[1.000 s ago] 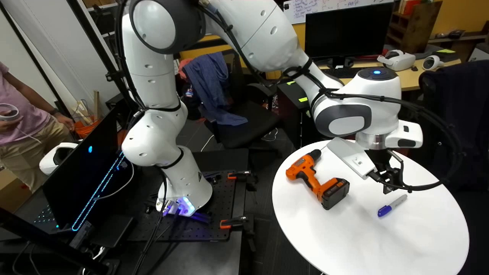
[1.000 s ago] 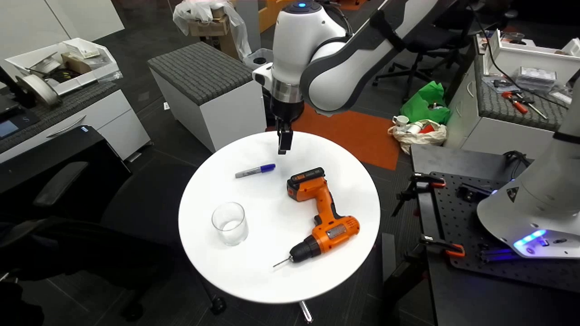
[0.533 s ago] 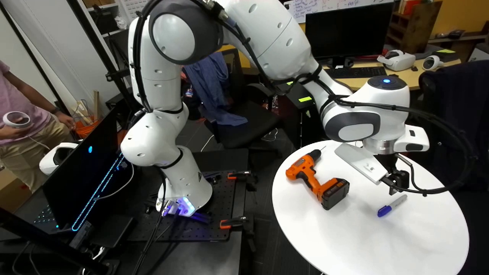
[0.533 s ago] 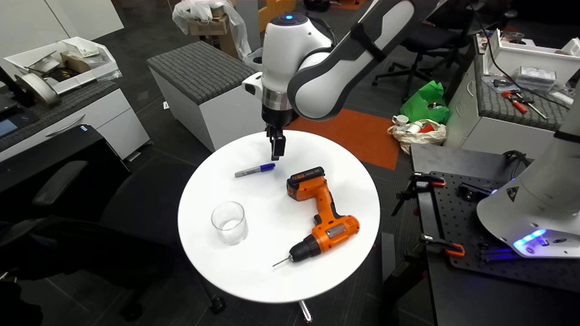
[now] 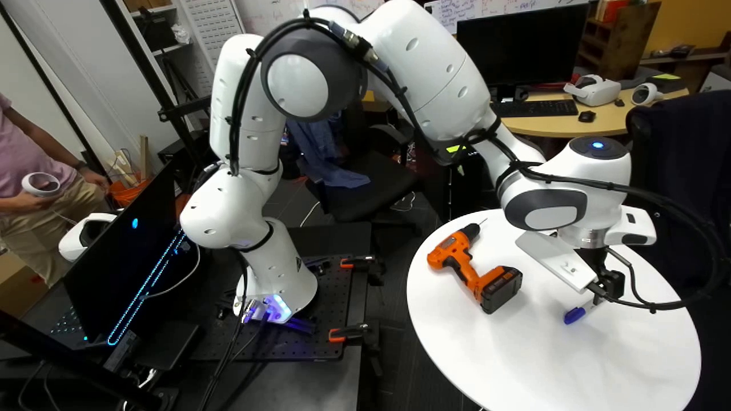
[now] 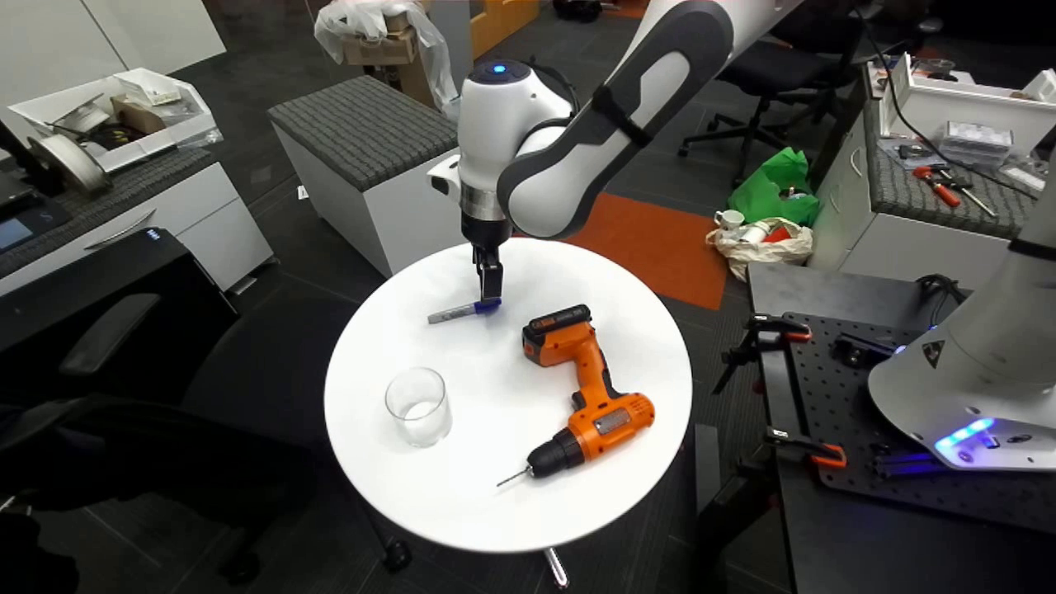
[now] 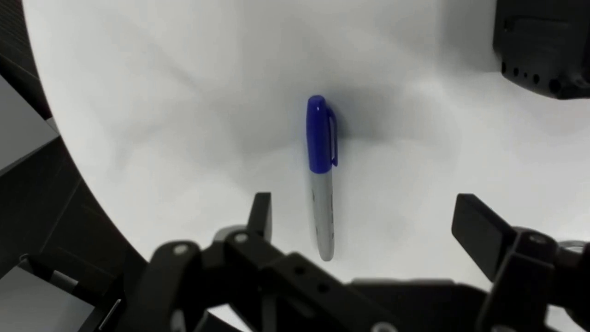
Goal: Place the blue pen inside the glass
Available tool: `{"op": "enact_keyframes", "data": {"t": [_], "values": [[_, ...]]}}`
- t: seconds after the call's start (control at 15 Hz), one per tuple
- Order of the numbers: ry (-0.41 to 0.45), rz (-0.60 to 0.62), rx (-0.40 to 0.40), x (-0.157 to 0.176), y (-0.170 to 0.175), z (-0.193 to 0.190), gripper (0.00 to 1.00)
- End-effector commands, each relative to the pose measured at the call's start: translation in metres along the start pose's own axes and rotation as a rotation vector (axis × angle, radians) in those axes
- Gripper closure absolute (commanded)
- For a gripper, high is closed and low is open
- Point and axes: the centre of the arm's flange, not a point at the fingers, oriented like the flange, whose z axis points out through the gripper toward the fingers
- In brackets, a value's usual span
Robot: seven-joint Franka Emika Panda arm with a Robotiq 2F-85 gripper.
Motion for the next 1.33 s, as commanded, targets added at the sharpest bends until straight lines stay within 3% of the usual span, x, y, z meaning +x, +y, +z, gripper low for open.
{"op": "enact_keyframes", "data": {"t": [0.0,0.67,1.27], "values": [[-0.014,-0.016,0.012,0.017,0.011,0.018,0.00],[-0.082,-0.018,0.053,0.030,0.020,0.058,0.00],[-0.139,-0.027,0.070,0.038,0.025,0.071,0.00]]}}
